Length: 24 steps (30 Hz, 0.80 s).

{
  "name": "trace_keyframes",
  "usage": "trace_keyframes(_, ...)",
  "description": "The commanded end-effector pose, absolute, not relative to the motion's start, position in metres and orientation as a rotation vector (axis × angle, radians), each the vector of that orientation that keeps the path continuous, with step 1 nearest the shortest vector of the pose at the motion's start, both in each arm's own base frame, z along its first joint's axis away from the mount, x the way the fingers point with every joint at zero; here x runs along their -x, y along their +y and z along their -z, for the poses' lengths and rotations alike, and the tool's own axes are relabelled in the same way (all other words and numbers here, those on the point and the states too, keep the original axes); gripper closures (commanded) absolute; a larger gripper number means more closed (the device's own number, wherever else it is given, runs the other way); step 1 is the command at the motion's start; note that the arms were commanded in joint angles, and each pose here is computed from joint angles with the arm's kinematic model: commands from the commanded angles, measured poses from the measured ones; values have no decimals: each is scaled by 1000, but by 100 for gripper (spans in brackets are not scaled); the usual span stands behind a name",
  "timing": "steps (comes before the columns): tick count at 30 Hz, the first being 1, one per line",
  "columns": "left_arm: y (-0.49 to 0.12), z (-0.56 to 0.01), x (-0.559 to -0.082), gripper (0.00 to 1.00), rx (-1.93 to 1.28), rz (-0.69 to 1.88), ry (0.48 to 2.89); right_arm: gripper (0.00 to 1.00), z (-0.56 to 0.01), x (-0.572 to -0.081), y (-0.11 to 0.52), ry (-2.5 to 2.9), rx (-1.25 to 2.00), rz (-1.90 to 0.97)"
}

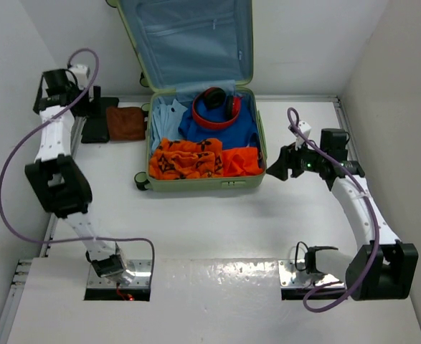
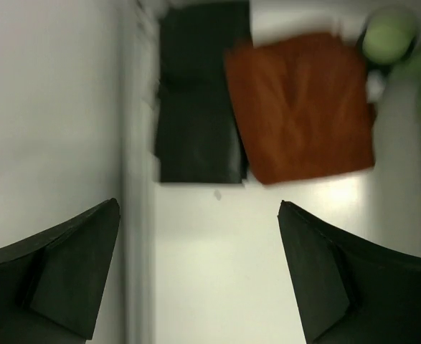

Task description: Pack the luggage

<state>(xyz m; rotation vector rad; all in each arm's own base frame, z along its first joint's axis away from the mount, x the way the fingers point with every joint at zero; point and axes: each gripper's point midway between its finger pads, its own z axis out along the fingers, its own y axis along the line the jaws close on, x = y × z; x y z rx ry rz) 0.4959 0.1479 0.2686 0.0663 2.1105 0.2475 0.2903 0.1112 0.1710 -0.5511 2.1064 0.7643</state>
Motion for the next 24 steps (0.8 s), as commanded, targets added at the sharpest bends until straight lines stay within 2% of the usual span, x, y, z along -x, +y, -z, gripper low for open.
trace_keyframes(1,119,-214,-510,7,-99,-41,2225,39,-180,-307,109,2067,575,-701)
trace_keyframes(8,118,-147,-570,8,30,67,2283,39,-175,-308,117,2088,599,-703)
trace_keyframes(12,113,-133,-592,8,39,133,2268,39,-171,-307,115,2107,597,-694)
trace_keyframes(24,103,-79,-610,16,70,56,2342,39,-167,-307,114,2123,598,-688)
